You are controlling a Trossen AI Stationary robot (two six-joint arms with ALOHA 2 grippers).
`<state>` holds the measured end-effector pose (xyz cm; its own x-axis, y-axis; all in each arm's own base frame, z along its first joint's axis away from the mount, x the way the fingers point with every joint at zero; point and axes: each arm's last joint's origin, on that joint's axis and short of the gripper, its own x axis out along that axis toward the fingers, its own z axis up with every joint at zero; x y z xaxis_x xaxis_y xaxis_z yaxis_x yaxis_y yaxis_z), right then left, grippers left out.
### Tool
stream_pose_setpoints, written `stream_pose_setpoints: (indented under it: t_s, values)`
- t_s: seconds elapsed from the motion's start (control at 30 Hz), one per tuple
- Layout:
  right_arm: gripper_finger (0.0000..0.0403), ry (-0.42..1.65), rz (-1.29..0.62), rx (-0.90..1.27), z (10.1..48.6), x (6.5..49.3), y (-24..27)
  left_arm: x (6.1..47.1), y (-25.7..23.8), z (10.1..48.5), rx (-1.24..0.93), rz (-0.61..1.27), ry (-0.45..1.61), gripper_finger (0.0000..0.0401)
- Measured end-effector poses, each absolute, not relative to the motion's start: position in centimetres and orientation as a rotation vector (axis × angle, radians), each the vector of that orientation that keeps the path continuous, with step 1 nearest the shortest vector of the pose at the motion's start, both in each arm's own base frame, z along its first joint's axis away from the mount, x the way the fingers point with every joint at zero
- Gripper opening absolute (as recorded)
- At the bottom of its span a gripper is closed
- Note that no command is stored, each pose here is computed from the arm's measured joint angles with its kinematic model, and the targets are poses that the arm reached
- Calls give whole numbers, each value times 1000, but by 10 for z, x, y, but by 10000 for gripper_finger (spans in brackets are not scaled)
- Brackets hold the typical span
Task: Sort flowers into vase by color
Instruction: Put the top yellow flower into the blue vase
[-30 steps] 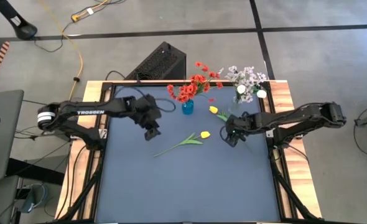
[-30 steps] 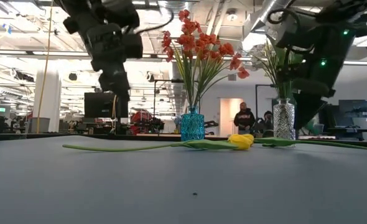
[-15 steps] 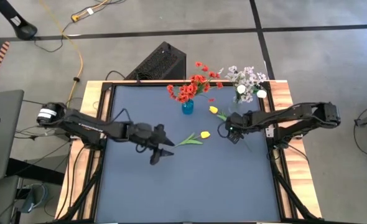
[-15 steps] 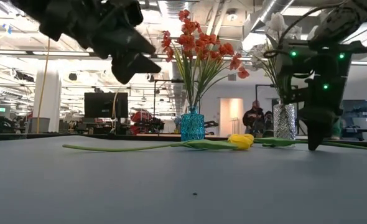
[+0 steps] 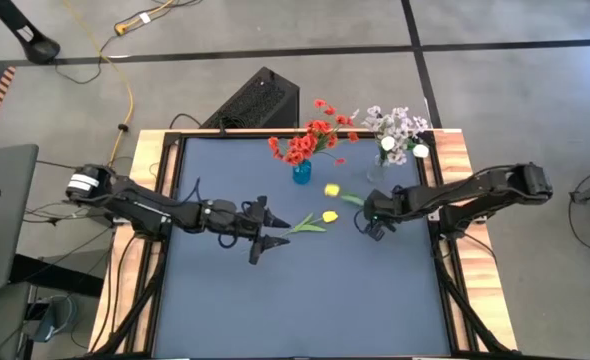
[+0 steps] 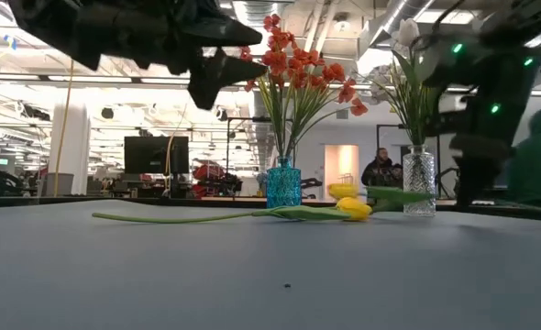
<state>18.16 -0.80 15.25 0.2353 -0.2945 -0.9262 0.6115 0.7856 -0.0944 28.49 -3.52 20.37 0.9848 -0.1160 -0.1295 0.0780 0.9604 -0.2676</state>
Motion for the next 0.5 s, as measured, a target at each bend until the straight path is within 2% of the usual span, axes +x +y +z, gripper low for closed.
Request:
stream_pose_setpoints:
  t_s: [0.2,0.5]
  values:
    - [25,947,-586,275,176,180,12,303,-39,172,-300,-152,128,207]
    - [25,381,-221,134,232,203,51,348,-43,139,-360,-155,-39,207]
